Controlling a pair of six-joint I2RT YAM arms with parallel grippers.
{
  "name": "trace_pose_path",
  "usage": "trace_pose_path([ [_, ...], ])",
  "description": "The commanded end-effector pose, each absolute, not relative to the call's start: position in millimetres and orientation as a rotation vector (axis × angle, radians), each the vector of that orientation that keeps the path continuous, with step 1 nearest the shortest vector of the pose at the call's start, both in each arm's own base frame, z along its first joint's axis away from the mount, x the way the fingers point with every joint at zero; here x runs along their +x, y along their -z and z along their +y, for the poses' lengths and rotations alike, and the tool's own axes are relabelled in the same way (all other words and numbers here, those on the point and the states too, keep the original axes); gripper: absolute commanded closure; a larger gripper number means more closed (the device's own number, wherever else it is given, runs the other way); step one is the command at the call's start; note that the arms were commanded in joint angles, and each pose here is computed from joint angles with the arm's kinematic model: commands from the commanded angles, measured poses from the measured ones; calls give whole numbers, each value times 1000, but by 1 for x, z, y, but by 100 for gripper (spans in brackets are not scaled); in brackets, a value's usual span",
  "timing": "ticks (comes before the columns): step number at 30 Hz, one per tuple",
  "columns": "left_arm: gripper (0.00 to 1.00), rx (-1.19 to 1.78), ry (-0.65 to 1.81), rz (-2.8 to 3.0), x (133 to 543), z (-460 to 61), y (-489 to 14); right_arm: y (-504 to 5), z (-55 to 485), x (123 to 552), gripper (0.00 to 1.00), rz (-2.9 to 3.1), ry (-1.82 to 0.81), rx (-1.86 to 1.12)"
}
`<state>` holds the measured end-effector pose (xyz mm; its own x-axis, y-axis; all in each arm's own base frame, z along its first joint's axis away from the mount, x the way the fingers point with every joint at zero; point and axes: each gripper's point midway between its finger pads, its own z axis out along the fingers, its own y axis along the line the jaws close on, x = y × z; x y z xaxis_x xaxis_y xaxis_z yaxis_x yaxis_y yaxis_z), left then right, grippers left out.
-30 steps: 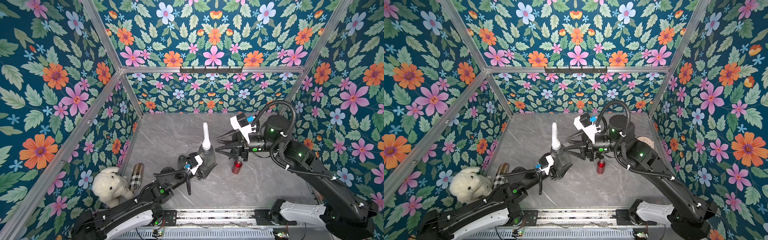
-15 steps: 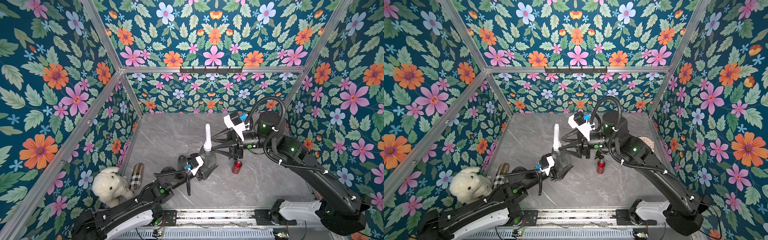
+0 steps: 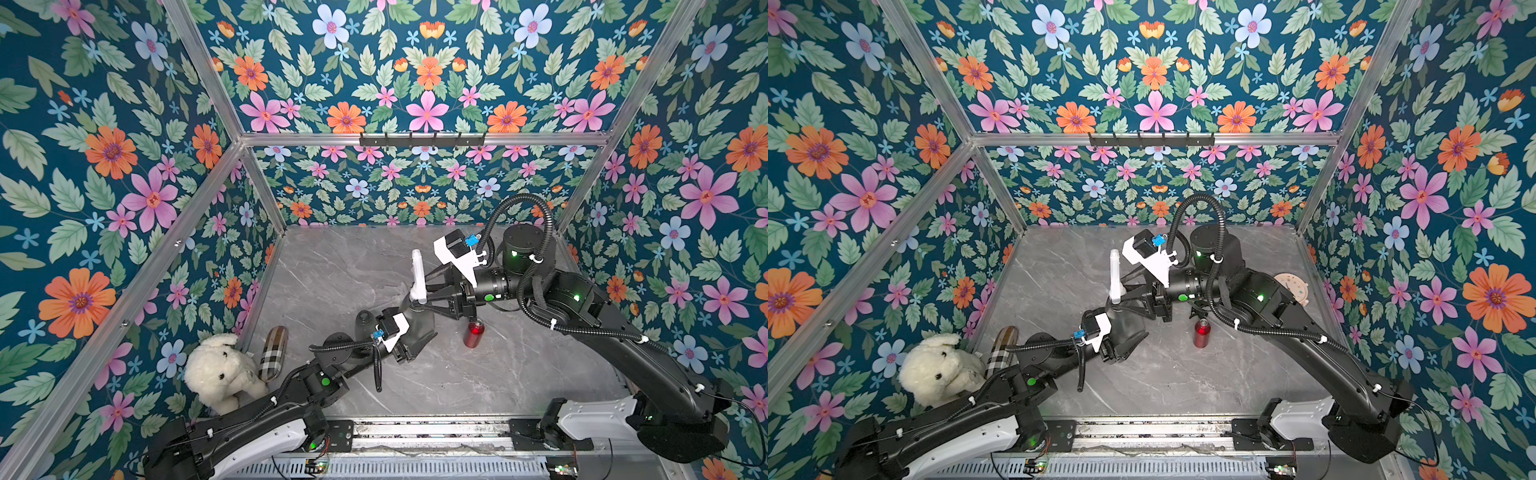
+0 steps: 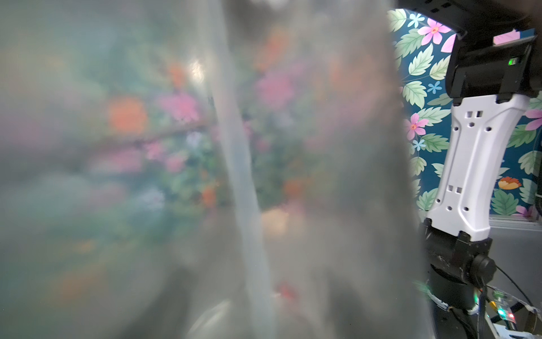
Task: Attach spray nozzles to spray bottles
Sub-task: Screw the spray nozzle on the spray bottle.
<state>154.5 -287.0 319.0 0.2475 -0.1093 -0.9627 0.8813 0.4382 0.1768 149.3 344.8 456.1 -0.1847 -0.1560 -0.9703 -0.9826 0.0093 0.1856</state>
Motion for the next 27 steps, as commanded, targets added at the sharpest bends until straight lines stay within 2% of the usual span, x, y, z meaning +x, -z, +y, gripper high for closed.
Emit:
trace_pose_path([
  [1,100,856,804,1104,155,-285,-323,-458,346,150,65,1442,-1245,-1239],
  [9,100,780,750,1123,168,-278,-327,-446,354,166,78,1522,-1126,-1135],
  [27,100,598,562,1175,211,-270,-336,-388,395,214,76,1783,-502,-655],
])
